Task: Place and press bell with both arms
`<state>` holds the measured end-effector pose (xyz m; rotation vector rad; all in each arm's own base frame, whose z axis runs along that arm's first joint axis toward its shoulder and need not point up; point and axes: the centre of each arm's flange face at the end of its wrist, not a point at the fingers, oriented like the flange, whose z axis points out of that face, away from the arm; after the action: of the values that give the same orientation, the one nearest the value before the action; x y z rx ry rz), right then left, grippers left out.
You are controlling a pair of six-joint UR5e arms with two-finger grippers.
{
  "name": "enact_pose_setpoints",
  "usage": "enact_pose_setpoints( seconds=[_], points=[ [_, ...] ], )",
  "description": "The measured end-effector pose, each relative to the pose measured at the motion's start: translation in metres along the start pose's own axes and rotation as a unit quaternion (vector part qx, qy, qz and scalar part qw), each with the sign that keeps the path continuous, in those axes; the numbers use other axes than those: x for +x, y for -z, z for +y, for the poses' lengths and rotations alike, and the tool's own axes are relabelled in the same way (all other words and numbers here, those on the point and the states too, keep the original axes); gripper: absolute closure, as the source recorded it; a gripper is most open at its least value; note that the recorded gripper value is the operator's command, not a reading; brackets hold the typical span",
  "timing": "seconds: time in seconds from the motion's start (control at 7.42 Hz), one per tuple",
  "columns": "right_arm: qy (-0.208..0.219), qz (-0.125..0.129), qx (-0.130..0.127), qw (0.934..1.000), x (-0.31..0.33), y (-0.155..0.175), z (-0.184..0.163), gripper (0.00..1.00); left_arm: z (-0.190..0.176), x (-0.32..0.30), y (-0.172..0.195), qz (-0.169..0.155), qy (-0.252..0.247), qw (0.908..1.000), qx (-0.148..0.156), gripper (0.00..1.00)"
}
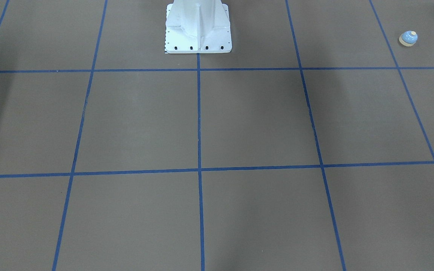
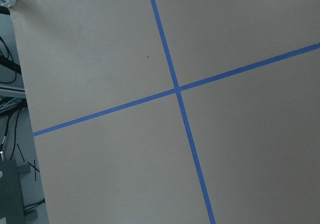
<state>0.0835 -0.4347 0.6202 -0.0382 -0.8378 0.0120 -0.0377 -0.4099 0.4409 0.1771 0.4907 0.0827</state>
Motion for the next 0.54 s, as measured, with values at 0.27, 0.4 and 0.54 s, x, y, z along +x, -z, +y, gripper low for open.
enact_pose_setpoints(
  seconds=[0.27, 0.4, 0.54],
  points=[
    [0.000, 0.000, 0.000, 1.0000, 0.000, 0.000, 0.000, 0.00, 0.009, 0.059, 0.011, -0.005, 0.078, 0.9968, -0.014, 0.00],
    [0.000, 0.000, 0.000, 1.0000, 0.000, 0.000, 0.001, 0.00, 0.015, 0.084, 0.012, -0.016, 0.122, 0.9922, -0.019, 0.00],
    [0.000, -0.001, 0.000, 1.0000, 0.000, 0.000, 0.001, 0.00, 0.023, 0.105, 0.010, -0.024, 0.167, 0.9854, -0.024, 0.00]
  ],
)
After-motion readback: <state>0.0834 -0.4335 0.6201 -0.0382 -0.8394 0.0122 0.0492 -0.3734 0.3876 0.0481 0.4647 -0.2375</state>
